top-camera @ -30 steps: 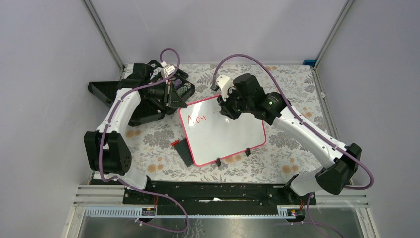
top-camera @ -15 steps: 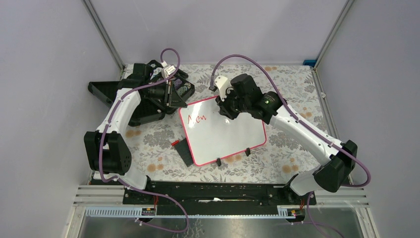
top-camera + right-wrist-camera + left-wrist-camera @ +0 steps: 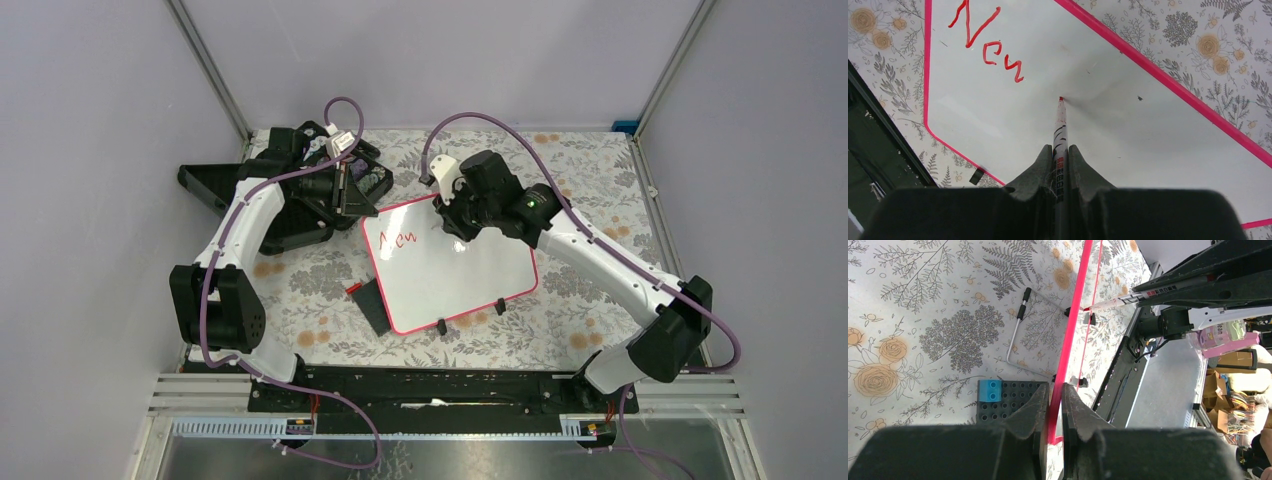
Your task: Write a sentence on the whiteboard
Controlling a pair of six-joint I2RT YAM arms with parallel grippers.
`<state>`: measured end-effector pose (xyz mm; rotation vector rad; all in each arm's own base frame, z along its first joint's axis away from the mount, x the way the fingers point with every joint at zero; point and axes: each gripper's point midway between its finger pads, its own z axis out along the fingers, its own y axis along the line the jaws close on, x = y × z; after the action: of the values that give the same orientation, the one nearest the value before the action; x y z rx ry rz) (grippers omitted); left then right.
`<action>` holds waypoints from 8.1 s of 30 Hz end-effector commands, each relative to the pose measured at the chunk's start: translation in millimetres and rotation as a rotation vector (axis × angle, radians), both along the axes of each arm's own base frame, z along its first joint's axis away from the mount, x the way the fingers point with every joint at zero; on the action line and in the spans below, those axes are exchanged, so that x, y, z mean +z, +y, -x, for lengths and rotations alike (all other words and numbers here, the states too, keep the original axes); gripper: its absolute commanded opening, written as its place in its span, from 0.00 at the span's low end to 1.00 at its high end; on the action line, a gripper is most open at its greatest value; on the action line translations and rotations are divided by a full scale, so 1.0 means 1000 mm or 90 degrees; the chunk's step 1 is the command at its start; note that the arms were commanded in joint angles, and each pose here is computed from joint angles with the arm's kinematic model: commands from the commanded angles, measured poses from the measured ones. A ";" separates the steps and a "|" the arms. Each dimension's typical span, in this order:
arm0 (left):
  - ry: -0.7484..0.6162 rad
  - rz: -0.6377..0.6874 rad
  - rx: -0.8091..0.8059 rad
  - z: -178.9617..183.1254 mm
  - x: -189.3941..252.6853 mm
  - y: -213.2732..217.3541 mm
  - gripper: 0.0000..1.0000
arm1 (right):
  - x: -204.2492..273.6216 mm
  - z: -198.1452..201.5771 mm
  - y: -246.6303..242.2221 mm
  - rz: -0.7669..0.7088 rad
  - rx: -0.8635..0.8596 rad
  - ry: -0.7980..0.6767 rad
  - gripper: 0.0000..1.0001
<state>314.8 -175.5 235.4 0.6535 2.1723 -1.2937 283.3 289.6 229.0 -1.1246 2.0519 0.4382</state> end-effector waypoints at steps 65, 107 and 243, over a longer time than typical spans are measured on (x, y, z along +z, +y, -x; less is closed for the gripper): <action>-0.021 -0.029 -0.003 0.003 -0.005 -0.002 0.00 | 0.030 -0.006 -0.009 -0.014 -0.001 -0.051 0.00; -0.017 -0.033 -0.003 0.001 -0.008 -0.003 0.00 | -0.001 0.008 -0.010 -0.022 0.008 0.017 0.00; -0.010 -0.043 -0.006 -0.001 -0.014 -0.006 0.00 | -0.001 -0.014 -0.040 -0.029 -0.017 0.025 0.00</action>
<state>318.3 -176.3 231.1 0.6700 2.1803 -1.2416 292.0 254.4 210.7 -1.0788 2.1427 0.5493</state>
